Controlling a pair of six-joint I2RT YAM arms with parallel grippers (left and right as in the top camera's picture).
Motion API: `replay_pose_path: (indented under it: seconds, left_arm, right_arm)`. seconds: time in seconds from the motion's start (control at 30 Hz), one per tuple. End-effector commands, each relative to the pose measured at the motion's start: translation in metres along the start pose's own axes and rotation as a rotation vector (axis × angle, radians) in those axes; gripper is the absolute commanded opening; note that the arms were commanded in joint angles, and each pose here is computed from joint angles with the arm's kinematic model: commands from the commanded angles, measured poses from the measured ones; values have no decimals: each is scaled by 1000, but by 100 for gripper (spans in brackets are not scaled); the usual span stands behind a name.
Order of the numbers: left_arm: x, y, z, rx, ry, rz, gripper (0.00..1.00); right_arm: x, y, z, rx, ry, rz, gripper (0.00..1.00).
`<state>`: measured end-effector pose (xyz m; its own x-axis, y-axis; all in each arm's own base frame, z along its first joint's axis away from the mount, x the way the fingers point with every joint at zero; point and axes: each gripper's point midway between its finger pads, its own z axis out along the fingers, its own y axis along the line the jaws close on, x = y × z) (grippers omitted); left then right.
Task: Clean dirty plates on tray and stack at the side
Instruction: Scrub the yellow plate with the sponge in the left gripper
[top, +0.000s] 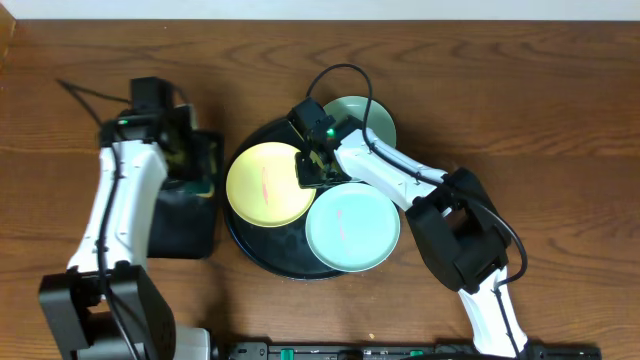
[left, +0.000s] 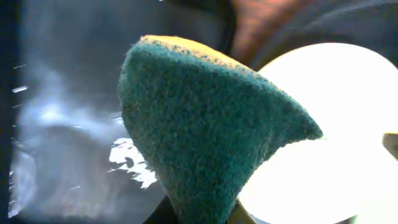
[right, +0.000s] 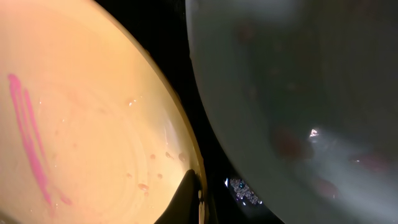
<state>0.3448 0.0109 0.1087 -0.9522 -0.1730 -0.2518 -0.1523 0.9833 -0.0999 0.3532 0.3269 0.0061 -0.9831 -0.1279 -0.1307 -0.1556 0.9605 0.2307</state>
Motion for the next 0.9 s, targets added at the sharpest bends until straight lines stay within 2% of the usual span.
replay_pose_path:
  seconds: [0.0, 0.3, 0.6, 0.67, 0.8, 0.87]
  left_arm:
    - [2, -26, 11, 34, 8, -42, 7]
    - [27, -77, 72, 63, 59, 36, 8]
    - [44, -87, 113, 49, 142, 36, 7]
    - [47, -94, 112, 93, 161, 42, 8]
    - [62, -142, 97, 412, 209, 258, 7]
    - [63, -145, 95, 439, 210, 276, 7]
  right_arm:
    - [4, -13, 13, 37, 30, -5, 4]
    - [5, -13, 12, 39, 33, -5, 4]
    - [5, -13, 13, 39, 33, -6, 4]
    - [5, -13, 13, 39, 33, -6, 4]
    - [5, -13, 13, 39, 32, -6, 4]
    - [5, -13, 13, 39, 32, -6, 4]
